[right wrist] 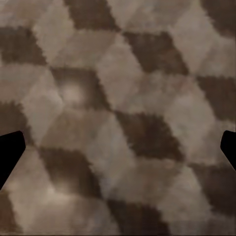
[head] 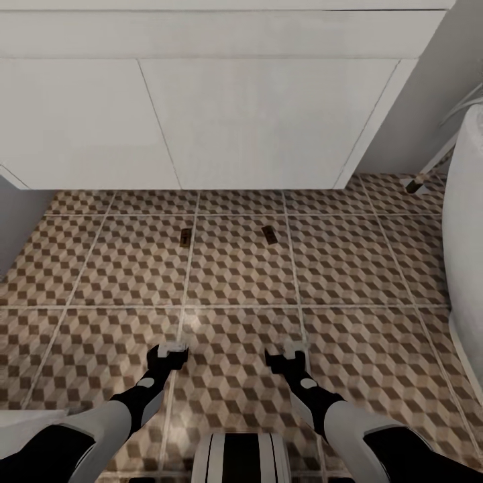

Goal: Take the four mousetraps from the cabinet in the bathroom and place them on the bathroom floor. Make sure all four end up on the same floor surface, and ensure that at least two of them are either under or directly next to the same bathroom sink.

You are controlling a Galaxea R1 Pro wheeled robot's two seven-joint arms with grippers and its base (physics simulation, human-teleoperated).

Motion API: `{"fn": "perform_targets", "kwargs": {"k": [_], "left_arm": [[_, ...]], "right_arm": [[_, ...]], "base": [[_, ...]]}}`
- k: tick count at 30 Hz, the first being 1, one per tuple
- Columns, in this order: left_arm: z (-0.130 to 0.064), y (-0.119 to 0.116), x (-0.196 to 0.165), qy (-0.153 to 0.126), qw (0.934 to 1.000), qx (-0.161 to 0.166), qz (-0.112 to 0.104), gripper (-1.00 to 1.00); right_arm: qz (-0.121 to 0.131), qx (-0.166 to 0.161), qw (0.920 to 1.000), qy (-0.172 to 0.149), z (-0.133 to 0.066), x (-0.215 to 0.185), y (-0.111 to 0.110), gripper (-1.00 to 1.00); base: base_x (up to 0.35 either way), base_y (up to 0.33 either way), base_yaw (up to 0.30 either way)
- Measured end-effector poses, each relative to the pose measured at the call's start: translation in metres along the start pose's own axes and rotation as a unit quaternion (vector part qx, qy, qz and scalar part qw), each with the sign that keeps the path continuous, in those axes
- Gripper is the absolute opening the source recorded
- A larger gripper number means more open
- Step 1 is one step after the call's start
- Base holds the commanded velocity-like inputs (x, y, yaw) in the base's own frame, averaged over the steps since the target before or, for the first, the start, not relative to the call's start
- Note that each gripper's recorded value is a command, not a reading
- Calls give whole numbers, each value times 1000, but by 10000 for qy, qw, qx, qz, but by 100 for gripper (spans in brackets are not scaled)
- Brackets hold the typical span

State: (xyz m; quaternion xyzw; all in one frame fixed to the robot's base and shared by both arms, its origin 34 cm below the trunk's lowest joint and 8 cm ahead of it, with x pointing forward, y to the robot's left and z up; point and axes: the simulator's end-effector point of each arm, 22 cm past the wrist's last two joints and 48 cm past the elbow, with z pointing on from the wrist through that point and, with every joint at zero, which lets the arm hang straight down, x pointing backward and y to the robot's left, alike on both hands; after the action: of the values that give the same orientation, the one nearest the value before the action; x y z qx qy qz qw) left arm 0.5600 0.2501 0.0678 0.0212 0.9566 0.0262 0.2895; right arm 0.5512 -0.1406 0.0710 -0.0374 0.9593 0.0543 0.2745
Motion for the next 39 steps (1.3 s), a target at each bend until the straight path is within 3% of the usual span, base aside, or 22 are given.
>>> {"fn": "perform_targets", "kwargs": {"k": [18, 39], "left_arm": [[0, -1, 0, 4, 10000, 8, 3, 100], [0, -3, 0, 5, 10000, 28, 8, 100]], "right_arm": [[-8, 56, 10000, 59, 0, 3, -3, 100], [0, 42, 10000, 82, 0, 4, 0, 100]], "base": [[-164, 0, 0], [-18, 0, 0]]}}
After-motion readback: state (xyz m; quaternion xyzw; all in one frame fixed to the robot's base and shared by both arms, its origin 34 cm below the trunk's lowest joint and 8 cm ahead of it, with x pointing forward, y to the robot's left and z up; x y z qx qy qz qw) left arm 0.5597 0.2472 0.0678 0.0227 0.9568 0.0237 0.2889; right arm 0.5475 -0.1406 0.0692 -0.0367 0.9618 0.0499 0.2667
